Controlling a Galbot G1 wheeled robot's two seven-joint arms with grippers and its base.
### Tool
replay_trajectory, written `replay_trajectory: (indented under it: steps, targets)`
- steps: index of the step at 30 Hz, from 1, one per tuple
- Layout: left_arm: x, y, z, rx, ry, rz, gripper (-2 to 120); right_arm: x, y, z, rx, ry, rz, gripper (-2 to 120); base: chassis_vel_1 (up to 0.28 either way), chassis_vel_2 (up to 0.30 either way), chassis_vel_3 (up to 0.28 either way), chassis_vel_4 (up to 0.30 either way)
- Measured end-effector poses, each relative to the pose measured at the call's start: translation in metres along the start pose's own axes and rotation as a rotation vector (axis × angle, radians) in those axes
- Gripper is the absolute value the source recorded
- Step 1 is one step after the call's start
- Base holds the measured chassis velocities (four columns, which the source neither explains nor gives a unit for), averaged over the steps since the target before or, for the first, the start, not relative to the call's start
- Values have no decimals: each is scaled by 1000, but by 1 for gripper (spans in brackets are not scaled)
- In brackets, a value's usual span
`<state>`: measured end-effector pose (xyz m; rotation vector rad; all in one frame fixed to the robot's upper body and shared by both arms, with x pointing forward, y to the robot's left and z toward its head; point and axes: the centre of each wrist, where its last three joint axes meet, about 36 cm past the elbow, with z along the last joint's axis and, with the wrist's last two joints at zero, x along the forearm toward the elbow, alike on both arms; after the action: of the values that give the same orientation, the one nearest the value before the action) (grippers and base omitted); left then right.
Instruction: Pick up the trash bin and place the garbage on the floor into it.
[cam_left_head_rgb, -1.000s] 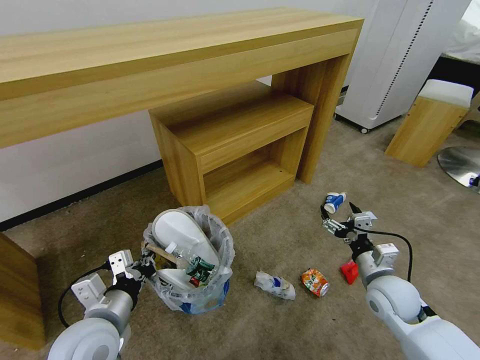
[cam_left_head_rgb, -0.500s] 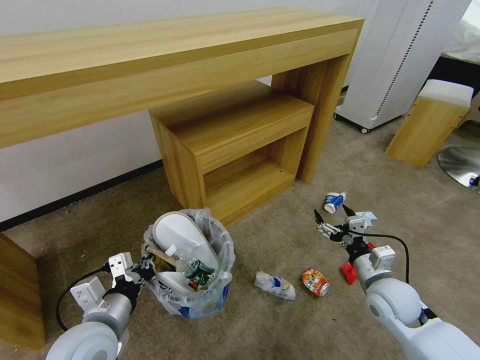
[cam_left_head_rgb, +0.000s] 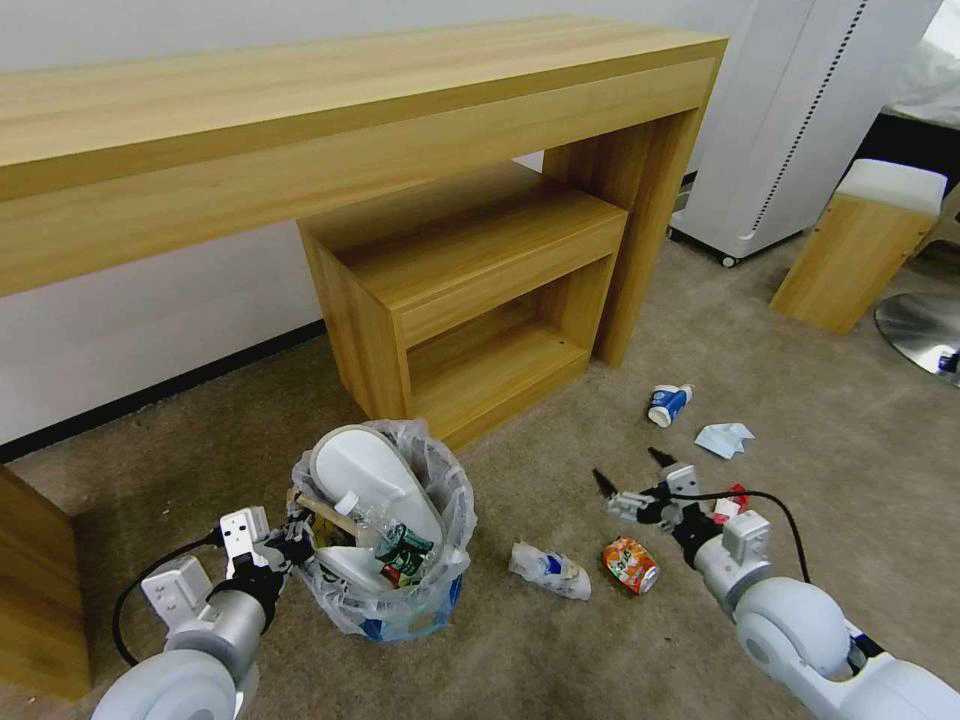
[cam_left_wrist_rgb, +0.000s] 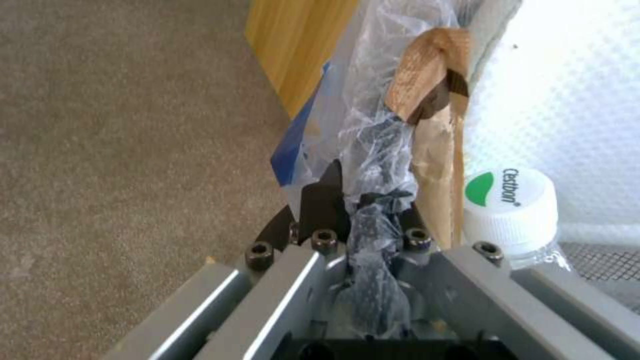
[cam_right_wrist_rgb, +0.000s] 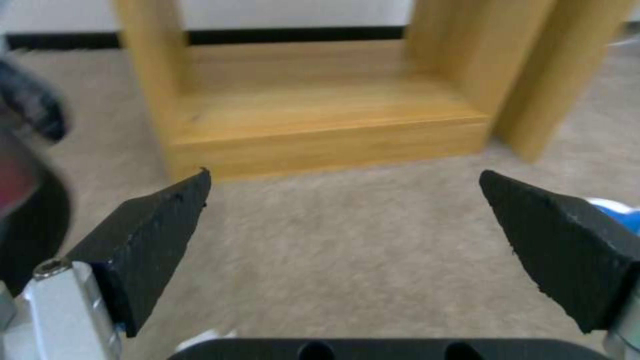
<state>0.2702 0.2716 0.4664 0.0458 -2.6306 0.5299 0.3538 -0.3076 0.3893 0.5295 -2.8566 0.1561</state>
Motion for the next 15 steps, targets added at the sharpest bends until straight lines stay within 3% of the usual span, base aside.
replay_trajectory:
  steps: [6, 8, 15]
  targets:
    - [-3, 1, 0, 3, -4, -2, 1, 0, 6, 5, 85, 60, -155, 100, 0, 0, 0, 0]
    - [-6, 1, 2, 9, -3, -7, 1, 2, -1, 11, 143, 53, -236, 100, 0, 0, 0, 0]
    - [-9, 0, 5, 16, -2, -11, 1, 4, -13, 24, 232, 54, -335, 100, 0, 0, 0, 0]
